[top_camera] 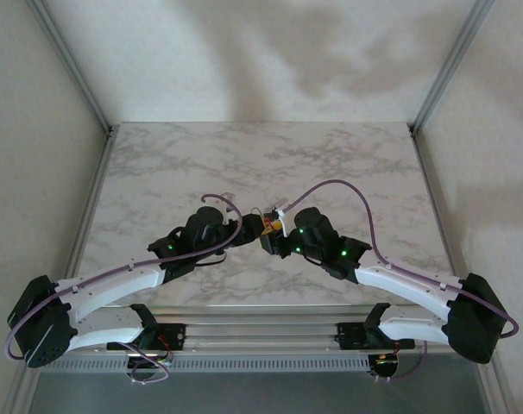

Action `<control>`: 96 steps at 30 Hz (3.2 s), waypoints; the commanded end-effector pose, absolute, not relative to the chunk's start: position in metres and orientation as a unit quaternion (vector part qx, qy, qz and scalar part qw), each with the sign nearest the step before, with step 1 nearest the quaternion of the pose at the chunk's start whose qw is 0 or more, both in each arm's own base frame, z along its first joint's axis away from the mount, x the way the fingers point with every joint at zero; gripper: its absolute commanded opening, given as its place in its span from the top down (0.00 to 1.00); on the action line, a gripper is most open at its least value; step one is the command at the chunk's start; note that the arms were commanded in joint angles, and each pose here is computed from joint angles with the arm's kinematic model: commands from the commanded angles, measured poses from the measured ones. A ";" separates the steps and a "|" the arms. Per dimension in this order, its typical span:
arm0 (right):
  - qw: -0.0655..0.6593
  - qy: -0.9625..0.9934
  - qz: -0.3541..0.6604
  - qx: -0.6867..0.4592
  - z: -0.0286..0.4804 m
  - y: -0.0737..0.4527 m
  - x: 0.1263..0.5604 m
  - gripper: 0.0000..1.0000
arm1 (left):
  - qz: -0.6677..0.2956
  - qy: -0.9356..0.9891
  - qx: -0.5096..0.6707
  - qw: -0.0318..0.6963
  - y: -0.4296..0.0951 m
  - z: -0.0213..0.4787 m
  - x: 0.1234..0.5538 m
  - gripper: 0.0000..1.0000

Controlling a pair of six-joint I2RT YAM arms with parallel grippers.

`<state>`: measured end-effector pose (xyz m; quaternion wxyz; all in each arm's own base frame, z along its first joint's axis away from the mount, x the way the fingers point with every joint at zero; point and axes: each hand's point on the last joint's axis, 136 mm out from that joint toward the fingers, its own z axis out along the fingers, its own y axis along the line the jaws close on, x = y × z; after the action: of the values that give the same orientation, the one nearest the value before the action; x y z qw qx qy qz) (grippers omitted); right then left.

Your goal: Lock with the key

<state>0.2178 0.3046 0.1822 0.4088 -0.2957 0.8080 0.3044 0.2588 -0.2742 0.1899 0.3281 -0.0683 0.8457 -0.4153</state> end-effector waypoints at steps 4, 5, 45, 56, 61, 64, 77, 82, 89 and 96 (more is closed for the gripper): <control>0.407 0.800 0.317 -0.307 0.181 0.310 0.215 1.00 | -0.431 0.839 -0.059 0.326 -0.282 0.200 0.261 0.36; 0.406 0.800 0.318 -0.307 0.181 0.311 0.215 1.00 | -0.432 0.840 -0.059 0.324 -0.284 0.199 0.261 0.38; 0.391 0.798 0.346 -0.301 0.178 0.320 0.211 1.00 | -0.442 0.841 -0.057 0.308 -0.297 0.192 0.261 0.72; 0.381 0.797 0.357 -0.302 0.176 0.325 0.209 1.00 | -0.445 0.841 -0.058 0.304 -0.301 0.190 0.261 0.87; 0.386 0.794 0.357 -0.304 0.179 0.323 0.208 1.00 | -0.441 0.840 -0.062 0.309 -0.298 0.190 0.262 1.00; 0.389 0.792 0.357 -0.305 0.180 0.321 0.207 0.87 | -0.439 0.838 -0.070 0.316 -0.295 0.191 0.263 1.00; 0.404 0.781 0.360 -0.311 0.186 0.315 0.203 0.53 | -0.429 0.837 -0.089 0.328 -0.286 0.187 0.268 1.00; 0.407 0.777 0.362 -0.315 0.188 0.314 0.201 0.39 | -0.428 0.837 -0.091 0.329 -0.287 0.187 0.270 1.00; 0.414 0.769 0.368 -0.321 0.193 0.311 0.196 0.21 | -0.423 0.838 -0.093 0.332 -0.284 0.186 0.273 1.00; 0.436 0.760 0.362 -0.317 0.201 0.300 0.194 0.01 | -0.415 0.837 -0.103 0.342 -0.273 0.186 0.281 1.00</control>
<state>0.1967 0.3040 0.1915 0.4164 -0.3145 0.7741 0.3584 0.2730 -0.2797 0.1777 0.3216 -0.0960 0.8471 -0.4120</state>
